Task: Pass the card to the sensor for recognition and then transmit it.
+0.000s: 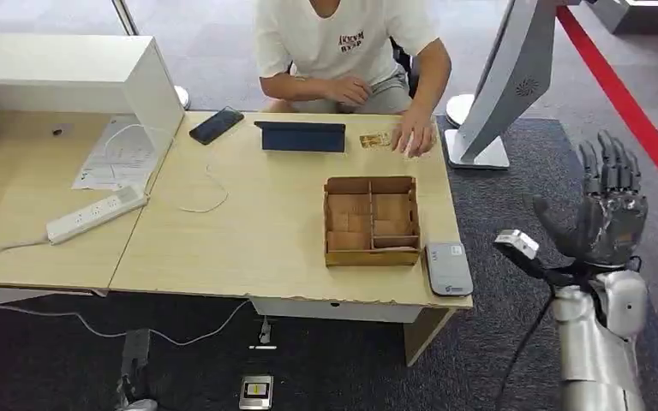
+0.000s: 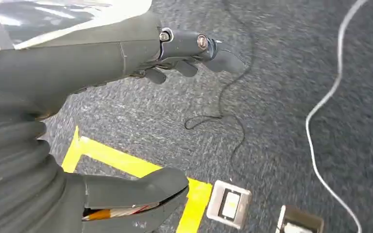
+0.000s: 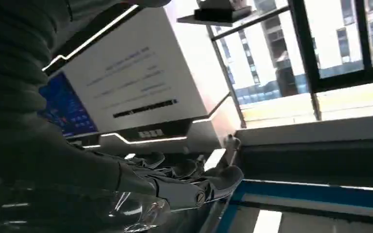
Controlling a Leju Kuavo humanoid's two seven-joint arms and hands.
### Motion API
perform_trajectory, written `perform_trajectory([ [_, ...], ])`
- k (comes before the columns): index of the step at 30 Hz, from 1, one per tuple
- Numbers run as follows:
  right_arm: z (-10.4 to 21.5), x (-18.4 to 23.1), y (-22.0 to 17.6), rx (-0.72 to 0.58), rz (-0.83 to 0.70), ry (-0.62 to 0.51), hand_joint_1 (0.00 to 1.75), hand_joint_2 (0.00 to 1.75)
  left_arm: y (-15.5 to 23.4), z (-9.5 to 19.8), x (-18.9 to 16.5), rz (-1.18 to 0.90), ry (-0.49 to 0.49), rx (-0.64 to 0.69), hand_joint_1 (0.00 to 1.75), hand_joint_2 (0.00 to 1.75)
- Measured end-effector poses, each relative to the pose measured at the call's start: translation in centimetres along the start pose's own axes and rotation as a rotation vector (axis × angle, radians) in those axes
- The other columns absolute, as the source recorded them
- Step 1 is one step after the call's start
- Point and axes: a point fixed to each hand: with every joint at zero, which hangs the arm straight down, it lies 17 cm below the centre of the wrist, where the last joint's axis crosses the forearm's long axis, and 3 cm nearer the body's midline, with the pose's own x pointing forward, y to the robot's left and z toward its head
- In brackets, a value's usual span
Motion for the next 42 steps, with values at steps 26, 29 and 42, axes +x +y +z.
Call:
perform_trajectory([
  [26,38.8,-10.4,13.2,0.758,-0.039,1.0,0.0,1.75,5.1,-1.7,-3.6,0.12,0.136,0.079,0.0,1.75],
  [29,43.5,-7.6,14.7,0.908,-0.097,1.082,0.0,1.75,5.3,-2.0,-3.0,0.114,0.123,0.078,0.0,1.75],
  [42,59.3,3.1,14.5,1.546,-0.237,1.426,0.0,1.75,4.8,-3.1,2.0,0.051,0.053,0.051,0.0,1.75],
])
